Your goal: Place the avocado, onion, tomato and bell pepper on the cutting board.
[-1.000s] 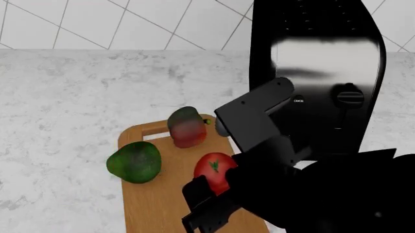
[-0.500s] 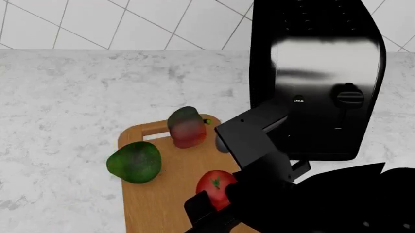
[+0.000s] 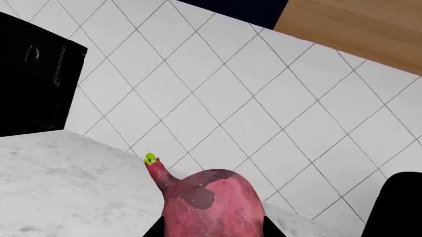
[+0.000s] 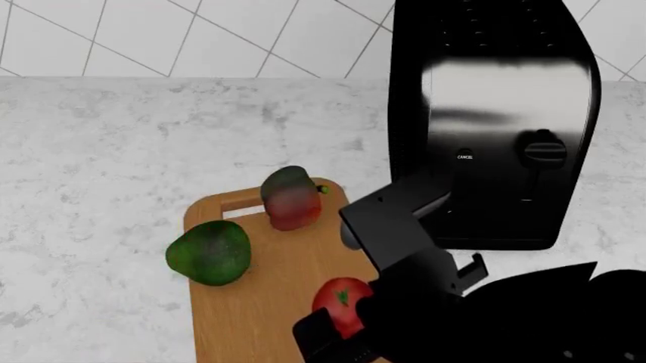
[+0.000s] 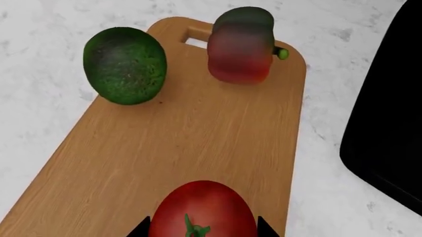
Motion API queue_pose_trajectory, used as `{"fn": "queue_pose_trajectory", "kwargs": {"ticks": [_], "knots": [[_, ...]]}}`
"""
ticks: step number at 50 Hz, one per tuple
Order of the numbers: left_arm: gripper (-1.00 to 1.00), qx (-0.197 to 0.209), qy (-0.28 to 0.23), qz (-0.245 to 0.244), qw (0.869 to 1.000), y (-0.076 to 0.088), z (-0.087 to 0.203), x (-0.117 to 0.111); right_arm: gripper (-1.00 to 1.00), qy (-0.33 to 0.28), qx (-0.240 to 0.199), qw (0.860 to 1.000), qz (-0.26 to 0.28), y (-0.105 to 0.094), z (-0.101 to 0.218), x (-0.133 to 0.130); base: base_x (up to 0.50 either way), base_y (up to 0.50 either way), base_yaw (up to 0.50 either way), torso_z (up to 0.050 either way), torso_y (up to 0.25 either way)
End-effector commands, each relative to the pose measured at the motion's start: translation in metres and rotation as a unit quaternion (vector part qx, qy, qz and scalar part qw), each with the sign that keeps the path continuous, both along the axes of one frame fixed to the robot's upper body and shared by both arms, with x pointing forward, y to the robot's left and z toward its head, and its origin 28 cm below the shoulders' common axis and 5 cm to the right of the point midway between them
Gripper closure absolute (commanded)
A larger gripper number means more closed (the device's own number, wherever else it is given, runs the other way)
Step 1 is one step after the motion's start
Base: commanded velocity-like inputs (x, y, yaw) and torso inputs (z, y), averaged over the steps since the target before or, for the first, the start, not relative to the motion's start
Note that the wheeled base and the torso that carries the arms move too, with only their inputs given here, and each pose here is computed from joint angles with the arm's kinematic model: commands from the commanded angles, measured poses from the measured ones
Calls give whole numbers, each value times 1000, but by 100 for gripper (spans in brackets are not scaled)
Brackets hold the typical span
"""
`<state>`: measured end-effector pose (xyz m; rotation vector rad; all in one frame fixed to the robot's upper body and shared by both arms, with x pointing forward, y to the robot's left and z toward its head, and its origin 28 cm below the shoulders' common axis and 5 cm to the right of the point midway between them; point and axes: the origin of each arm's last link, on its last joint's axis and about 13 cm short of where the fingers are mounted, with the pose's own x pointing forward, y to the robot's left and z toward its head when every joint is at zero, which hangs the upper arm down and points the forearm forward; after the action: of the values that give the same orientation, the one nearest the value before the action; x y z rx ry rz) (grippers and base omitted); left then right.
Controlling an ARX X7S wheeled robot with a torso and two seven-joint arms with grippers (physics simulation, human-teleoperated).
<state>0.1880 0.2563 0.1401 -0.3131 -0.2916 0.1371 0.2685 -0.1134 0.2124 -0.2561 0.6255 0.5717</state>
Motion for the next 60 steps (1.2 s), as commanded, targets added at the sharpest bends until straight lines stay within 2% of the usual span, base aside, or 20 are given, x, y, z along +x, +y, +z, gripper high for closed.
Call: {"fn": "queue_pose_trajectory", "kwargs": {"ticks": [1, 9, 10, 24, 39, 43, 47, 50, 53, 54, 56, 57, 60], "knots": [[100, -9, -25, -14, 1000, -1, 4, 3, 100, -5, -4, 1000, 14, 2, -1, 1, 0, 0, 0, 0, 0], [100, -9, -25, -14, 1000, -1, 4, 3, 100, 0, -8, 1000, 13, 1, -4, 1, 0, 0, 0, 0, 0], [100, -9, -25, -14, 1000, -1, 4, 3, -100, -2, -9, 1000, 12, 1, -4, 1, 0, 0, 0, 10, 0], [100, -7, -26, -16, 1000, -2, 3, 3, -100, -4, -8, 1000, 11, 1, -1, 0, 0, 0, 0, 0, 1], [100, -6, -26, -18, 999, -3, 3, 3, -100, -69, 16, 997, 12, 1, 35, -9, 0, 0, 0, 0, 0], [100, 10, -27, -36, 999, -9, 4, -1, -100, -93, 28, 995, -2, -1, 40, -11, 0, 0, 0, 0, 0], [100, 46, -15, -82, 995, -25, 4, -12, -100, -133, 49, 990, -13, -4, 42, -16, 0, 0, 0, 0, 0], [100, 68, -20, -127, 989, -41, 7, -26, -100, -183, 65, 981, -26, -5, 44, -28, 0, 0, 0, 0, 0], [100, 75, -21, -135, 988, -48, 10, -25, -100, -217, 69, 973, -37, -7, 46, -32, 0, 0, 0, 0, 0], [100, 76, -20, -138, 987, -50, 11, -24, -100, -229, 95, 968, -42, -8, 47, -36, 0, 0, 0, 0, 0], [100, 82, -15, -146, 986, -55, 12, -22, -100, -246, 99, 963, -49, -12, 47, -40, 0, 0, 0, 0, 0], [100, 74, -6, -162, 984, -58, 13, -20, -100, -257, 121, 957, -55, -13, 48, -44, 0, 0, 0, 0, 0], [100, 78, 0, -165, 983, -64, 16, -15, -100, -291, 125, 946, -68, -14, 52, -55, 0, 0, 0, 0, 0]]}}
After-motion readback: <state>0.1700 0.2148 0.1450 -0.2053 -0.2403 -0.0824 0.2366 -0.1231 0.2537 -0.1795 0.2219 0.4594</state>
